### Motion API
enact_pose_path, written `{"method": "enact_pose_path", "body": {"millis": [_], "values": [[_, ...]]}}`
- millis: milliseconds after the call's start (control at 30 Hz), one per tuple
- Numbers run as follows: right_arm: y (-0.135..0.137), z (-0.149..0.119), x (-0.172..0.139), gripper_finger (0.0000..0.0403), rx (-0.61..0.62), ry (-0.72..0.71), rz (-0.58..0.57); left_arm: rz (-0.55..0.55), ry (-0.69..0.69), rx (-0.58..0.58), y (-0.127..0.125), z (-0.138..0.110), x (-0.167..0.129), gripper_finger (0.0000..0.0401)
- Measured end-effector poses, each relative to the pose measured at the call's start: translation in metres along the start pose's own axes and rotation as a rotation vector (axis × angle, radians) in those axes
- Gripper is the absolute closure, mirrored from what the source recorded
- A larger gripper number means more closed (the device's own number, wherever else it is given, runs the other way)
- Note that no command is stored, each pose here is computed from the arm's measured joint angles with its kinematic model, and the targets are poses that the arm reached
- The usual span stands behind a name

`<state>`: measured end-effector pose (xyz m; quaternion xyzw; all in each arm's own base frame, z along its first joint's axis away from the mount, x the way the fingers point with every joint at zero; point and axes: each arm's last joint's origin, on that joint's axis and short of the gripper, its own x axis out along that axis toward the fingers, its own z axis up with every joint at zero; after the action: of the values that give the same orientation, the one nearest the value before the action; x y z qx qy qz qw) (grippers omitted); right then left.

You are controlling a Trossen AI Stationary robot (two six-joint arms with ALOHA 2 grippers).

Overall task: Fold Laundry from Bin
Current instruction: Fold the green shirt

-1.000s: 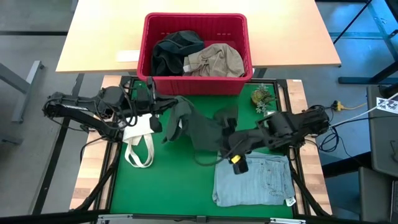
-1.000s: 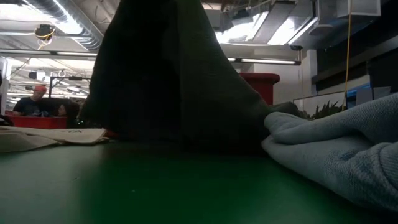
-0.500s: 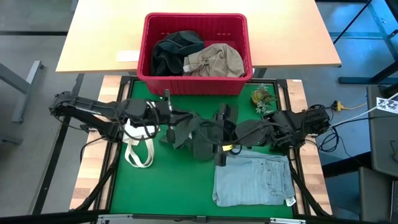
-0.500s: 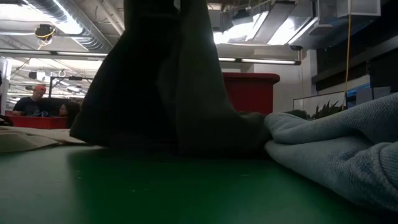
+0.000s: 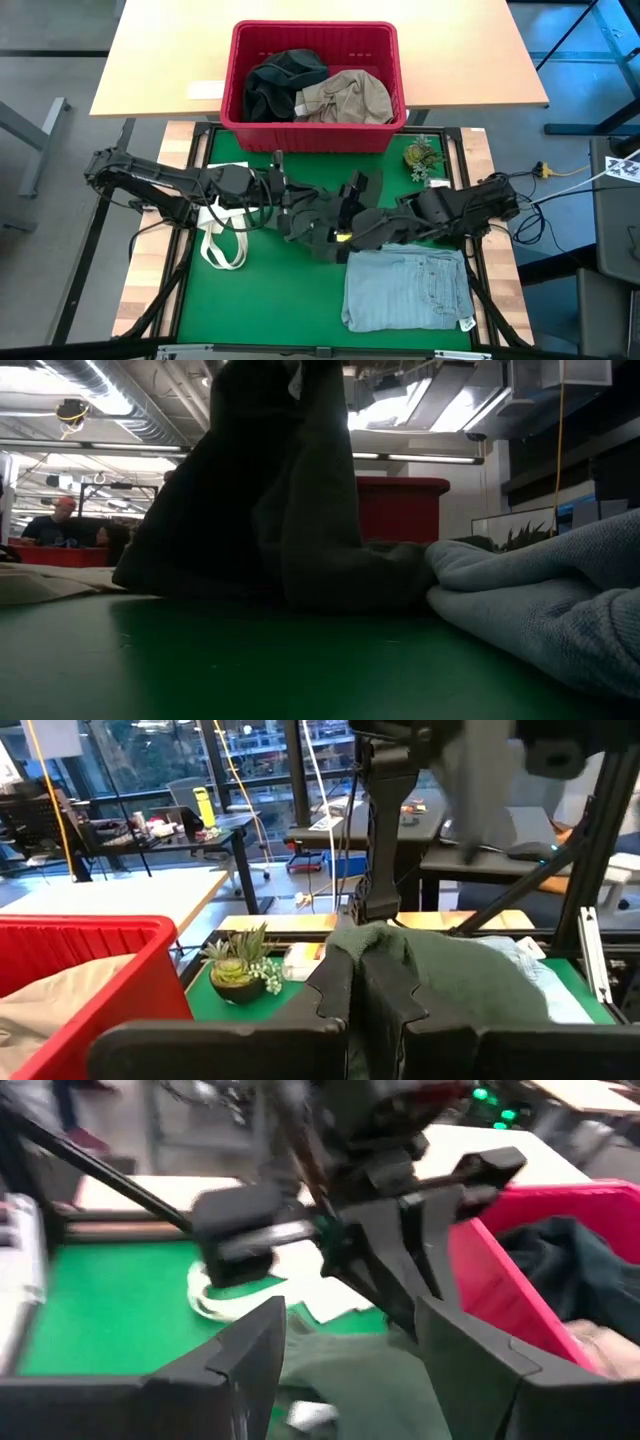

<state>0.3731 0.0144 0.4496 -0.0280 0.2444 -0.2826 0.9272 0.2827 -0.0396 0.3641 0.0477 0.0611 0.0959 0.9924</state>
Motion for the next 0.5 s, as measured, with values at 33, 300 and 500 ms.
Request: {"method": "enact_pose_path", "body": {"millis": [33,300,500], "values": [[0.0017,-0.0006,0.0035,0.018,0.004,-0.004,-0.029,-0.003,0.002,0.001,-0.0009,-0.0002,-0.0003,0.0397],[-0.0014,-0.0025,0.0038,0.018,0.042,-0.001,-0.129,-0.017,-0.004,0.002,-0.0048,0.0005,-0.0018,0.0397],[-0.0016,-0.0096,0.0037,0.018,0.074,0.062,-0.104,-0.03,-0.013,0.0,-0.0083,0.0015,-0.0031,0.0397]]}}
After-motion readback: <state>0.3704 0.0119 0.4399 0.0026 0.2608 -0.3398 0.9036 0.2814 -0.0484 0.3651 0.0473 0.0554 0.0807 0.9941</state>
